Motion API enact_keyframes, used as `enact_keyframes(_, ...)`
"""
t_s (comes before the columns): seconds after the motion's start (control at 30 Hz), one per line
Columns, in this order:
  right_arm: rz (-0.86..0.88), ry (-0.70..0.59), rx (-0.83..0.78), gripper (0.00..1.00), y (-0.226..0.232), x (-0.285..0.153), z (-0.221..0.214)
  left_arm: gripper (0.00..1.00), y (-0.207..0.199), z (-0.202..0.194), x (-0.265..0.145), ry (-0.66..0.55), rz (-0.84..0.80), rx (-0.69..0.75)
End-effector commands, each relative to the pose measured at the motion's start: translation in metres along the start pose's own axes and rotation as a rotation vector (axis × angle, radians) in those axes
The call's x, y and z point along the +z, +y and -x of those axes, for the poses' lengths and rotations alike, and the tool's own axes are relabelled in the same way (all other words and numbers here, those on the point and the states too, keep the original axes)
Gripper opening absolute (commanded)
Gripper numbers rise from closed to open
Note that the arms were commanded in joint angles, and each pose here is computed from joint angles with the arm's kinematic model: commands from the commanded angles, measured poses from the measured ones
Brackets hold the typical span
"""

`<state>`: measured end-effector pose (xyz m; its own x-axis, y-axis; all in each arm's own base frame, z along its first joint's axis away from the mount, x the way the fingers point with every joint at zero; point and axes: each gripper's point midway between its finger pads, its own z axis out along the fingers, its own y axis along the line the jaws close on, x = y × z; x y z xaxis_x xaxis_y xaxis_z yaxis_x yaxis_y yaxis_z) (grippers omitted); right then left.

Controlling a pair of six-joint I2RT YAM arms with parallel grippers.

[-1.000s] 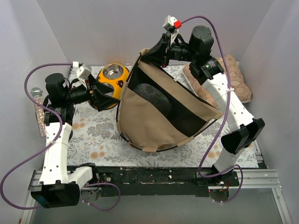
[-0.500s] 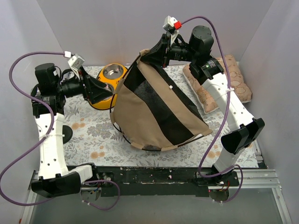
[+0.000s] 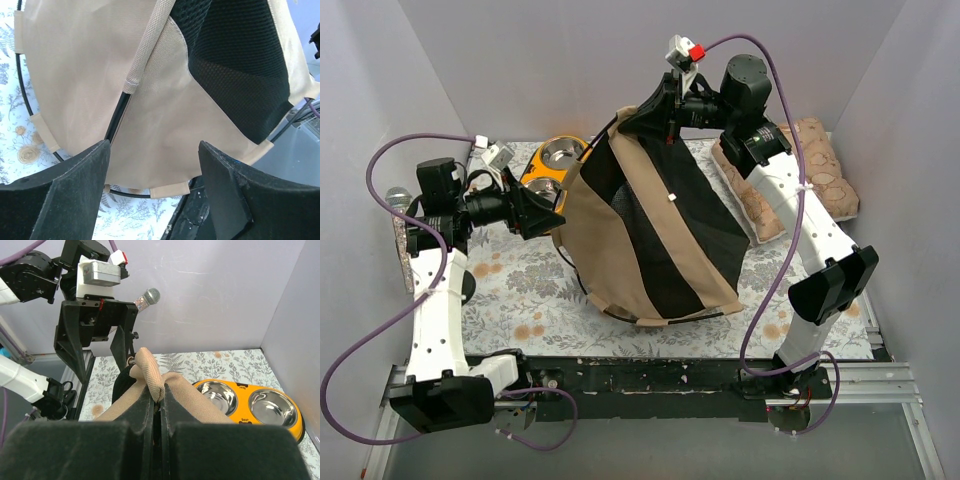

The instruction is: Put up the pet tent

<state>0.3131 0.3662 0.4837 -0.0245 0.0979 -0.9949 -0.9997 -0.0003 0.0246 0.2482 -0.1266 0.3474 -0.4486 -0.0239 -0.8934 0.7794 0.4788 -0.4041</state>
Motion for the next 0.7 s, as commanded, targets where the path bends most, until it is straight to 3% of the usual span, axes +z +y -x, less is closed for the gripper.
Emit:
enact_keyframes(0.0,0.046,-0.061,-0.104,0.01,0.017,-0.004,0.036,0.70,-0.004,0.013,-0.003,-0.040,0.015,0.116)
enact_keyframes(0.13,0.057,-0.054,-0.099,0.01,0.019,-0.004,0.035,0.71,-0.010,0.032,-0.009,-0.073,0.053,0.214)
enact_keyframes(0.3,0.072,-0.050,-0.094,0.01,0.022,-0.004,0.034,0.75,0.020,0.064,-0.015,-0.084,0.202,0.349)
enact_keyframes(0.47,0.079,-0.053,-0.102,0.01,0.021,-0.002,0.036,0.76,0.016,0.027,-0.006,0.032,0.036,0.335)
enact_keyframes(0.57,0.079,-0.057,-0.104,0.01,0.019,-0.001,0.036,0.76,-0.003,0.016,-0.004,0.027,-0.077,0.315)
enact_keyframes(0.67,0.084,-0.063,-0.094,0.01,0.019,0.000,0.035,0.73,-0.003,0.007,0.002,0.029,-0.091,0.256)
